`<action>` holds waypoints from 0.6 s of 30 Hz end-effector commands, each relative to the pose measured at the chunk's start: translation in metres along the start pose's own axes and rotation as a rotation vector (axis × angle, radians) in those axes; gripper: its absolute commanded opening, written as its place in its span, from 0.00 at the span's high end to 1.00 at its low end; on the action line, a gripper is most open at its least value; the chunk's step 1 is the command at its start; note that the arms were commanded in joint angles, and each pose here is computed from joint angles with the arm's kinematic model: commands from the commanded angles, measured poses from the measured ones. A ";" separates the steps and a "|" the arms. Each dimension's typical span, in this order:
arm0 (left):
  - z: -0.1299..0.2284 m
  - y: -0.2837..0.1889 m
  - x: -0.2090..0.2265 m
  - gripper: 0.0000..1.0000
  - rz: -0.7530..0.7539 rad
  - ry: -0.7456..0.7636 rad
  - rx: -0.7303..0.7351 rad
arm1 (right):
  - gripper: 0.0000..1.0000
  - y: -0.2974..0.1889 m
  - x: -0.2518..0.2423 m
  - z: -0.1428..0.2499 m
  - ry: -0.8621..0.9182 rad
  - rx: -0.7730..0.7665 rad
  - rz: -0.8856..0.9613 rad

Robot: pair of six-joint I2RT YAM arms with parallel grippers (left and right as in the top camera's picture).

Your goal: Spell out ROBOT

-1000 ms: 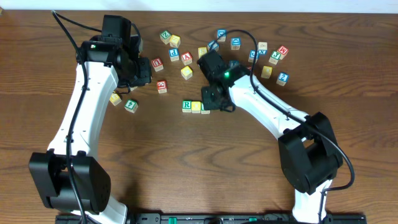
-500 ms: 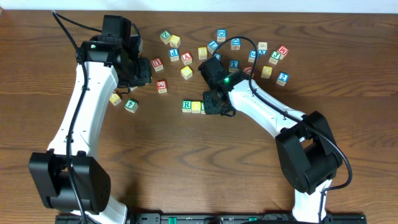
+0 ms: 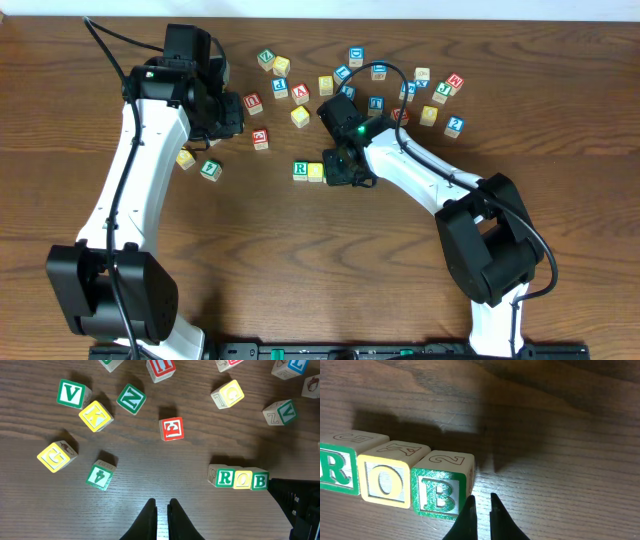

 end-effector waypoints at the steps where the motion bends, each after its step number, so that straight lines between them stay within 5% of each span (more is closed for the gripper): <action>1: -0.001 0.000 0.003 0.91 -0.013 -0.007 0.002 | 0.95 0.005 0.000 0.002 -0.020 0.013 -0.001; 18: -0.001 0.000 0.003 0.91 -0.014 -0.006 -0.002 | 0.99 -0.012 0.002 -0.011 -0.029 -0.004 -0.032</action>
Point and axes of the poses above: each gripper's point midway between its finger pads, its own y axis out along the fingers, its own x axis along the line the jaws close on, z = x × y, the point moved 3 cm from there along -y, back along the fingers, and after that the axes turned 13 degrees about y, right-handed, at the moved point
